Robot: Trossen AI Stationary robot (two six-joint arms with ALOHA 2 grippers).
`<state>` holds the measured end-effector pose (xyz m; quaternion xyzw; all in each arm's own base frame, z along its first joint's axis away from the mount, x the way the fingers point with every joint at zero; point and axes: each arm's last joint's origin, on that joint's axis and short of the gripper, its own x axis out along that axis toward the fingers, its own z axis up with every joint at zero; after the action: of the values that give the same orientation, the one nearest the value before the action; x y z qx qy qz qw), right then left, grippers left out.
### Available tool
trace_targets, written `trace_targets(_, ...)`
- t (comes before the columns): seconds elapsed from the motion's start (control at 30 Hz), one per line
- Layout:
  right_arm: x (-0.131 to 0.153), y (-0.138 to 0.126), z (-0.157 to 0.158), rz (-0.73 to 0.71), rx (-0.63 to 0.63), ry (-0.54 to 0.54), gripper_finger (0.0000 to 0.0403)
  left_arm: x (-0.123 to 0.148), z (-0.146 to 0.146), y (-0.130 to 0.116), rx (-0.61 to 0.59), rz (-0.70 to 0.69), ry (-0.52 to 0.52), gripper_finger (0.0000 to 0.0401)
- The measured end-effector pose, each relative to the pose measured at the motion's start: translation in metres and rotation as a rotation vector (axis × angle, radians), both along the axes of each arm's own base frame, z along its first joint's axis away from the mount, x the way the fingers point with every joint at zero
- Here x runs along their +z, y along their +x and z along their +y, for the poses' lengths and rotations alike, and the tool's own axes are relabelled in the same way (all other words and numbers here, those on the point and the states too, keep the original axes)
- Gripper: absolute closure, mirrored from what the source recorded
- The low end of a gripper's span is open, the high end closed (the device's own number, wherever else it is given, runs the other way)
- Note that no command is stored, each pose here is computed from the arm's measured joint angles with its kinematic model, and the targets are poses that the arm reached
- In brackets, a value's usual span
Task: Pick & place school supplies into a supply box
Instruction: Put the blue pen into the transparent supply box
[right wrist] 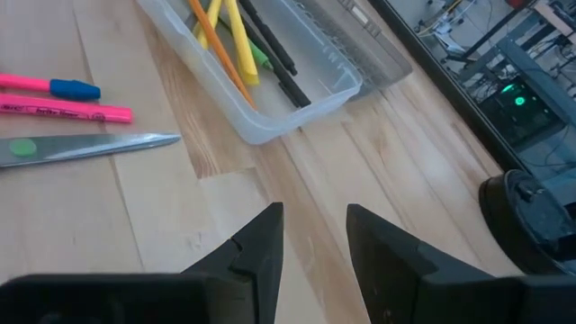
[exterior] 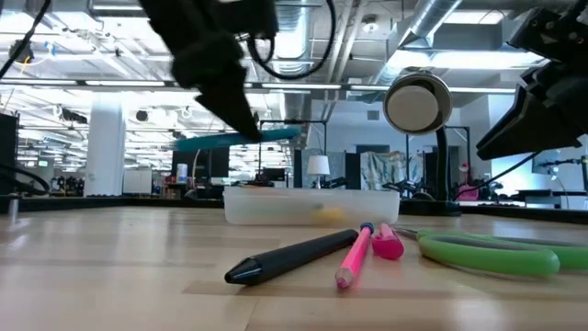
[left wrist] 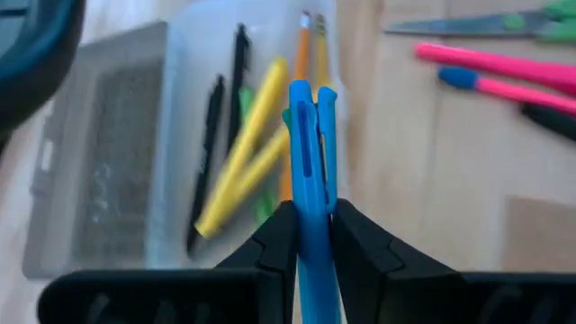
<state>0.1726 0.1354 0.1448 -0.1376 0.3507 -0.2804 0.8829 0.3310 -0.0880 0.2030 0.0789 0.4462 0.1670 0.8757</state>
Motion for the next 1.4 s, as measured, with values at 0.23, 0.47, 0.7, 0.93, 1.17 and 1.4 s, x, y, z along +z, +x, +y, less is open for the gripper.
trace_targets(0.23,0.000,0.000,0.000,-0.007,0.000,0.007,0.0285,0.005,0.050,0.020,-0.037,-0.032,0.002,0.0358)
trace_targets(0.47,0.000,0.001,0.001,-0.009,0.000,0.009,0.0285,0.009,0.086,0.029,-0.075,-0.073,-0.004,0.0358)
trace_targets(0.7,0.000,0.001,0.001,-0.012,0.000,0.012,0.0285,0.013,0.103,0.035,-0.172,-0.116,-0.031,0.0358)
trace_targets(0.93,0.000,0.001,0.001,-0.015,0.000,0.015,0.0285,0.013,0.114,0.034,-0.186,-0.114,-0.043,0.0358)
trace_targets(1.17,0.000,0.001,0.001,-0.017,0.001,0.017,0.0285,0.000,0.120,0.030,-0.204,-0.131,-0.063,0.0358)
trace_targets(1.4,0.000,0.001,0.002,-0.018,0.001,0.019,0.0285,-0.007,0.120,0.033,-0.208,-0.165,-0.063,0.0354)
